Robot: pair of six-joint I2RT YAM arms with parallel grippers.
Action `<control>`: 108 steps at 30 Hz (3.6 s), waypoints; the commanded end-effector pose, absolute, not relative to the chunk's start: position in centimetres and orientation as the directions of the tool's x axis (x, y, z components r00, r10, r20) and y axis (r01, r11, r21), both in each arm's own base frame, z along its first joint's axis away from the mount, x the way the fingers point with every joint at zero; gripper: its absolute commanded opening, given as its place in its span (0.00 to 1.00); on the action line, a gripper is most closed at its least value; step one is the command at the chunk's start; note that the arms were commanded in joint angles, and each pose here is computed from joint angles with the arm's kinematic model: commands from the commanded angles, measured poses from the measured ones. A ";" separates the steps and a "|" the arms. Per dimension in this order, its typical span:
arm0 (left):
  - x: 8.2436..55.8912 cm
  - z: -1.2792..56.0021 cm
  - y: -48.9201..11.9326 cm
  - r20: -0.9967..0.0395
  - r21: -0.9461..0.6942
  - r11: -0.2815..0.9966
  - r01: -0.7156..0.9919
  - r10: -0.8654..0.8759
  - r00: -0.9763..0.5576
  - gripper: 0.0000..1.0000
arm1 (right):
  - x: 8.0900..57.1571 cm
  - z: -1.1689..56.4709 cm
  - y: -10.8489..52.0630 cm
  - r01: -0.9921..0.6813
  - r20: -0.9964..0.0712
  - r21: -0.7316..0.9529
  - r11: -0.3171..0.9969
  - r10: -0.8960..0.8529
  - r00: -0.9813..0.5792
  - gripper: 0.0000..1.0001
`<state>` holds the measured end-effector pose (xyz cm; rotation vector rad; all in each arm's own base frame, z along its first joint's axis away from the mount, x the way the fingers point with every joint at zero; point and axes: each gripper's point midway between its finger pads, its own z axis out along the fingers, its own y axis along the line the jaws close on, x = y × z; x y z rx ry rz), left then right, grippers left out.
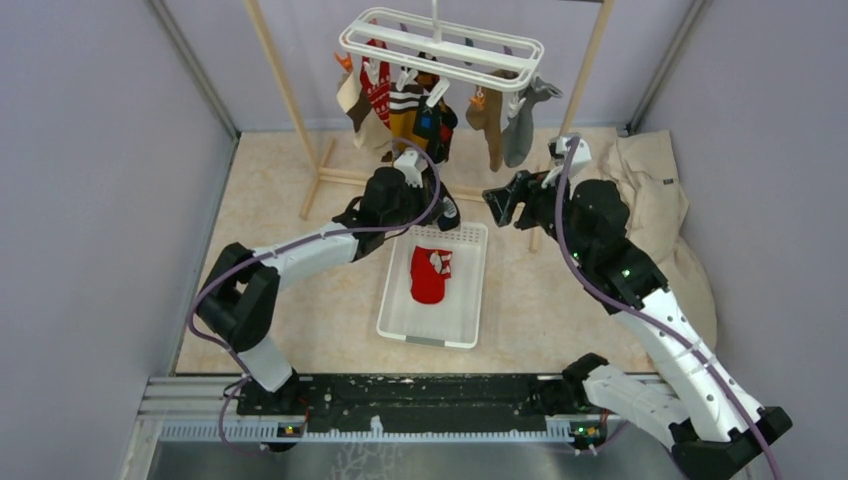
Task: Remove the socks clipped to the hanger
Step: Remove the sock from the hanger.
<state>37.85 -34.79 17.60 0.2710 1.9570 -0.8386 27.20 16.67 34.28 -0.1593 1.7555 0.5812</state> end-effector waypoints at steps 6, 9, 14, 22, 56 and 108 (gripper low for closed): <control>34.4 20.7 -35.7 -0.810 -0.491 0.646 0.584 -0.092 -0.579 0.00 | 26.2 44.2 23.8 -0.714 -0.896 0.416 0.564 0.386 -0.218 0.61; 33.2 21.6 -36.1 -0.806 -0.507 0.599 0.620 -0.074 -0.588 0.00 | 27.0 45.6 24.7 -0.733 -0.881 0.429 0.528 0.424 -0.211 0.60; 31.6 23.2 -36.6 -0.799 -0.535 0.526 0.662 -0.061 -0.598 0.00 | 28.9 47.4 25.8 -0.734 -0.853 0.456 0.504 0.481 -0.200 0.56; 29.1 24.3 -36.2 -0.777 -0.582 0.449 0.678 -0.059 -0.627 0.00 | 31.8 49.5 27.1 -0.736 -0.814 0.480 0.478 0.554 -0.171 0.53; 26.1 27.1 -28.6 -0.323 -0.899 -0.235 0.370 -0.215 -0.922 0.01 | 38.6 46.9 26.9 -0.655 -0.762 0.534 0.535 0.640 -0.099 0.51; 27.3 23.9 -30.7 -0.150 -0.940 -0.280 0.195 -0.173 -0.973 0.01 | 41.8 48.2 28.7 -0.691 -0.735 0.507 0.516 0.677 -0.034 0.51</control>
